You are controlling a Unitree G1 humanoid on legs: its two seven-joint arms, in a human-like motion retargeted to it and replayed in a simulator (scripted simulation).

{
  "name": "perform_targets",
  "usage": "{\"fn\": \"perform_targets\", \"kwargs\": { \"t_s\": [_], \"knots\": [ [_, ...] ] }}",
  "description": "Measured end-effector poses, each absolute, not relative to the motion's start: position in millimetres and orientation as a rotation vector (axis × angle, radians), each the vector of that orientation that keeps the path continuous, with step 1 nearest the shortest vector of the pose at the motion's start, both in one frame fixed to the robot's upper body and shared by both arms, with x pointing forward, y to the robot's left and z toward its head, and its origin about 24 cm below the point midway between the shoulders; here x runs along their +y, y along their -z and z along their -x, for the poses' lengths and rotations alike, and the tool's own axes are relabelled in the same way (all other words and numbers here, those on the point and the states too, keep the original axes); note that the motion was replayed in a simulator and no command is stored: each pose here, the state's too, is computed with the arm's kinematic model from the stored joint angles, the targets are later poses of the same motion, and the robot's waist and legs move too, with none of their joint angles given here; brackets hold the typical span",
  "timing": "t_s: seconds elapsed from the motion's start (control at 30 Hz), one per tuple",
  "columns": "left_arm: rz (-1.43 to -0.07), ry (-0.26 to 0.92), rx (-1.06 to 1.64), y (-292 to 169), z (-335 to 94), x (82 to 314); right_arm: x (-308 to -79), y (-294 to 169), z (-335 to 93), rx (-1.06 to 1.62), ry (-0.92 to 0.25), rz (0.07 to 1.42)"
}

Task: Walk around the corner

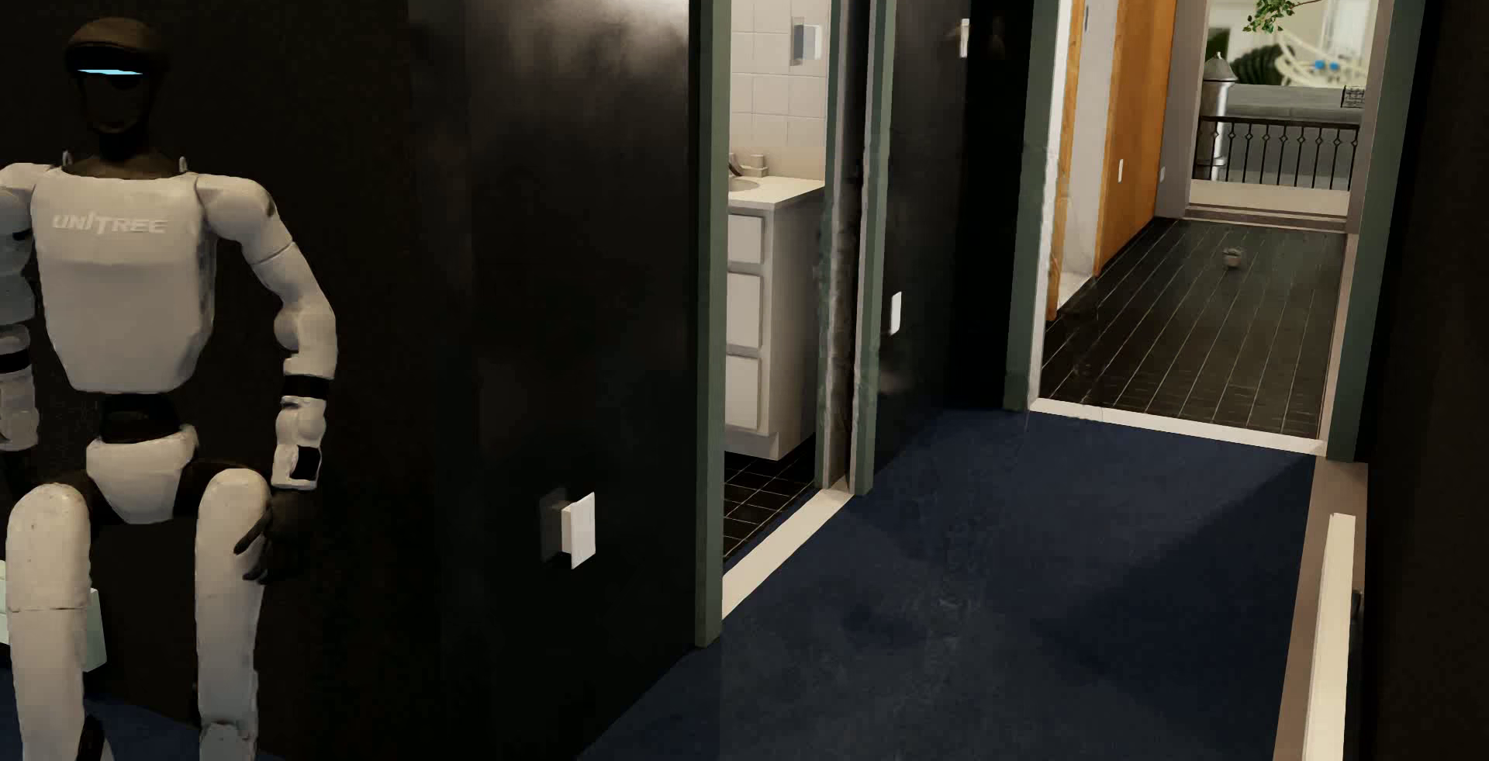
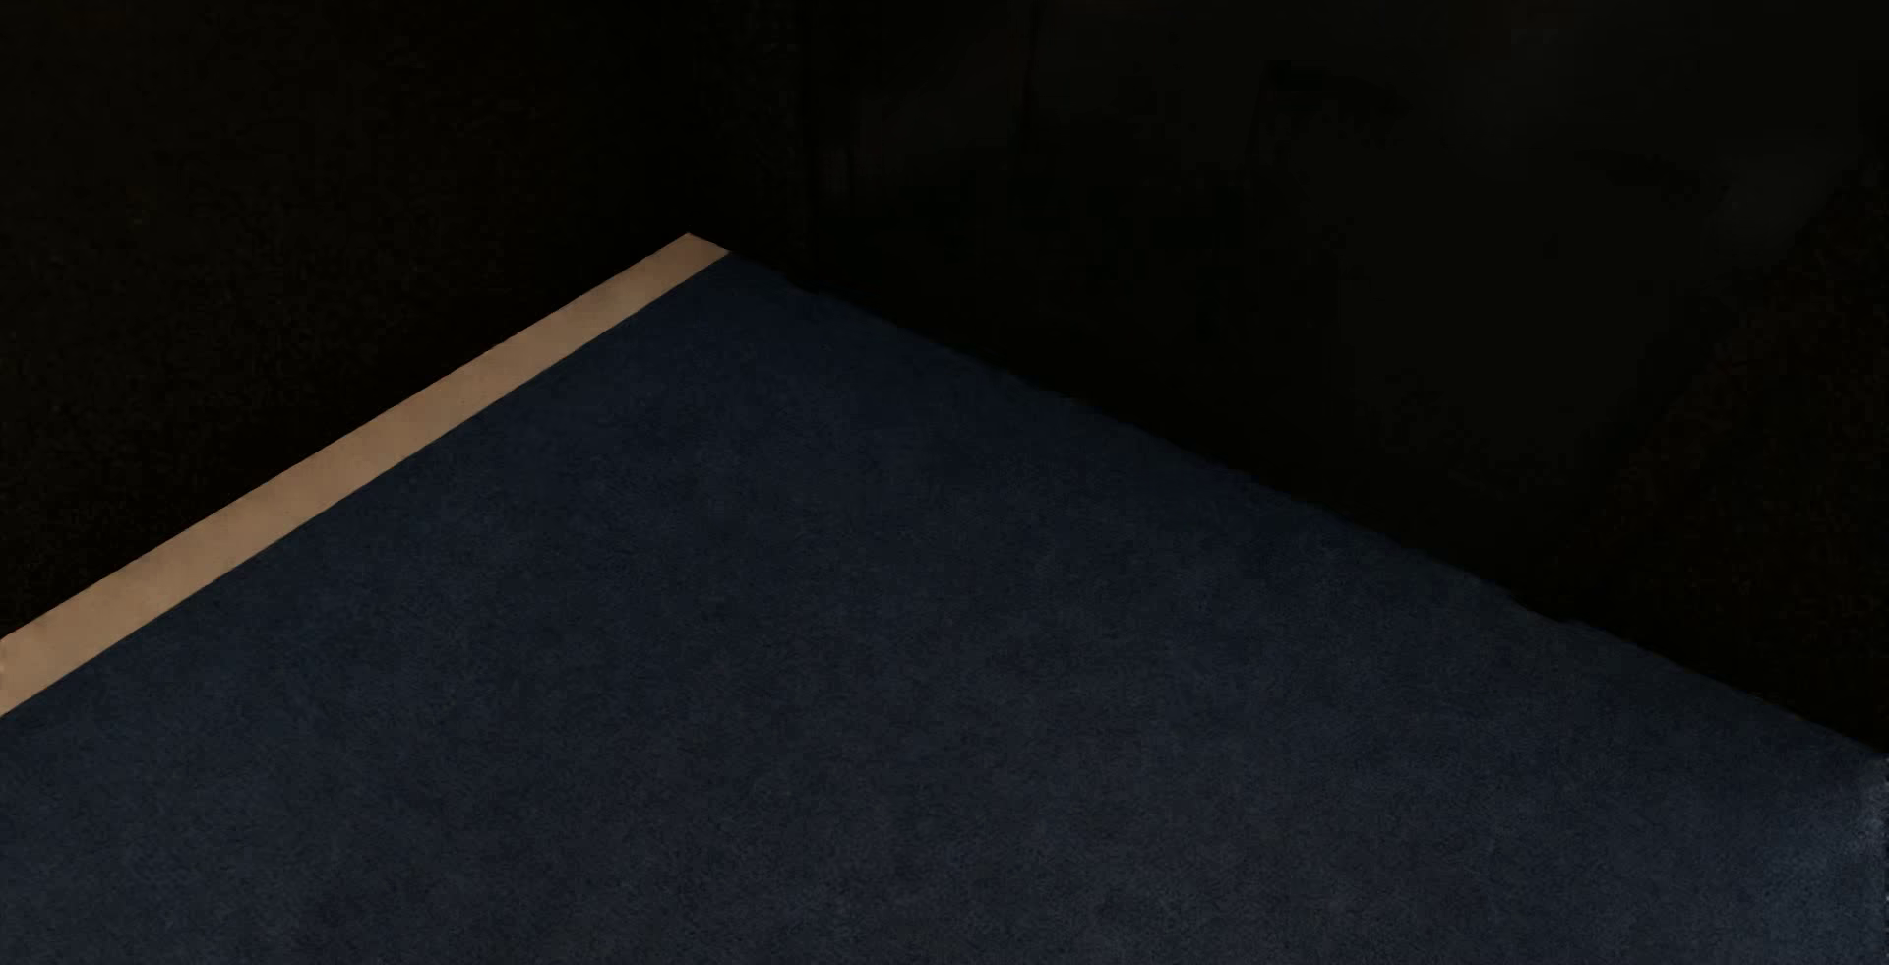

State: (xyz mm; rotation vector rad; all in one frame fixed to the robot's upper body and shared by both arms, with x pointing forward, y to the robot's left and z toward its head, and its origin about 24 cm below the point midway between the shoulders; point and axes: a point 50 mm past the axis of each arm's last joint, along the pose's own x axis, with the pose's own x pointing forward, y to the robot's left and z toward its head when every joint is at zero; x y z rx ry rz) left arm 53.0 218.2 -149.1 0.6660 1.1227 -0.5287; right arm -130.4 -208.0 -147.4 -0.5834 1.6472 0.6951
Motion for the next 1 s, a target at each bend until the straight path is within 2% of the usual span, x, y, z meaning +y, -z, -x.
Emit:
{"fn": "perform_targets", "kwargs": {
  "t_s": [0.1,0.2,0.27,0.33,0.4,0.43,0.57,0.67,0.77,0.83,0.93,1.0],
  "knots": [
    [-0.599,0.434,0.942,131,-101,210,-210,153,106,1.585,-0.615,0.566],
    [-0.573,0.448,0.933,131,-97,202,-230,154,68,1.501,-0.438,0.546],
    [-0.589,0.506,1.058,143,-58,204,-246,152,50,1.463,-0.348,0.554],
    [-0.635,0.609,1.275,157,7,210,-257,151,46,1.47,-0.329,0.582],
    [-0.734,0.787,1.422,159,57,217,-262,152,37,1.461,-0.326,0.607],
    [-0.781,0.86,1.433,158,64,219,-263,151,29,1.434,-0.323,0.612],
    [-0.701,0.707,1.407,152,54,227,-264,150,1,1.348,-0.297,0.612],
    [-0.605,0.658,1.384,153,55,209,-274,144,-9,1.309,-0.229,0.599],
    [-0.543,0.726,1.378,154,68,182,-271,144,-18,1.277,-0.227,0.592],
    [-0.531,0.752,1.398,153,79,176,-262,145,-6,1.292,-0.228,0.552],
    [-0.601,0.76,1.413,156,72,191,-239,154,33,1.405,-0.352,0.542],
    [-0.643,0.695,1.334,158,34,203,-230,156,54,1.462,-0.453,0.565]
  ]
}}
